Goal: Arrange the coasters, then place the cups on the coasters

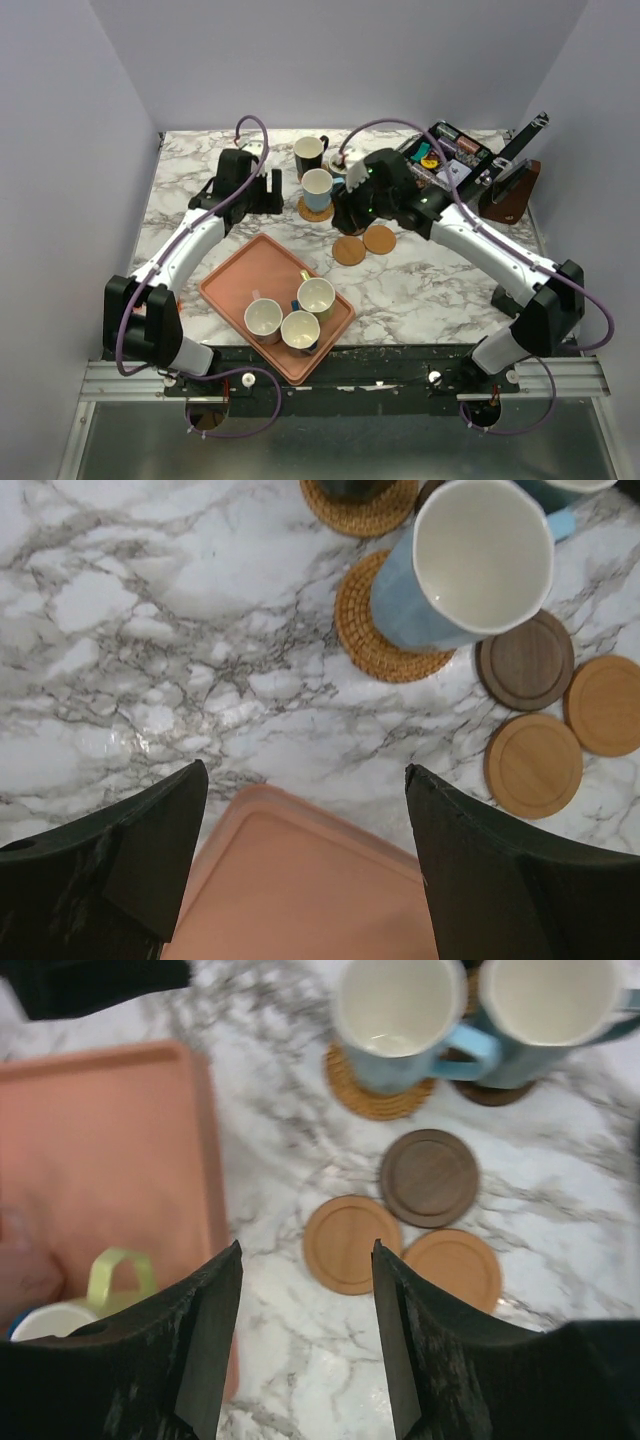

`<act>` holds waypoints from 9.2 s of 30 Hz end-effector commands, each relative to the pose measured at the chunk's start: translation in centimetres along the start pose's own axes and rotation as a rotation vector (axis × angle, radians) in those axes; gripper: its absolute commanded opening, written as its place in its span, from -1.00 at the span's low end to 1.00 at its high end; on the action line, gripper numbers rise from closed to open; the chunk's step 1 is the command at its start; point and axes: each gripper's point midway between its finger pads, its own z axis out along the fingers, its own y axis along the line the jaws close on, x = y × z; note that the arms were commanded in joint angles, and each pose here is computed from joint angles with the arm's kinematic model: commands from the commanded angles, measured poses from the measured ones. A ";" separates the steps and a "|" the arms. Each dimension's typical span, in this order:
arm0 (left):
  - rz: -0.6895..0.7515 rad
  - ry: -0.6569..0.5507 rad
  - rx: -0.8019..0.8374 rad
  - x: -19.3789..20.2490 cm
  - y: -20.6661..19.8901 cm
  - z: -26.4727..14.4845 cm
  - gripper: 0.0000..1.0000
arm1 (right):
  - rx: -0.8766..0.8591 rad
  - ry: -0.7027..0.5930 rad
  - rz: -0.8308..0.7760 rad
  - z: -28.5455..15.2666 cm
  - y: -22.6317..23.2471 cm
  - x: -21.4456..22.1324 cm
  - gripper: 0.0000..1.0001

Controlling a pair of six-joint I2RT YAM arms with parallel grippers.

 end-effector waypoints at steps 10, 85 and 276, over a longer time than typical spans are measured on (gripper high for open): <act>-0.057 -0.001 -0.113 3.6 2.5 -3.1 0.75 | -0.317 0.339 -0.238 2.2 10.8 10.3 0.18; -0.005 -0.136 -0.293 0.1 6.1 -5.0 0.89 | 0.526 0.232 0.364 6.0 -11.3 2.5 -0.99; -0.138 -0.273 -0.017 -7.5 -6.9 -11.8 0.71 | 0.801 0.047 0.580 -3.3 -11.7 1.8 -0.99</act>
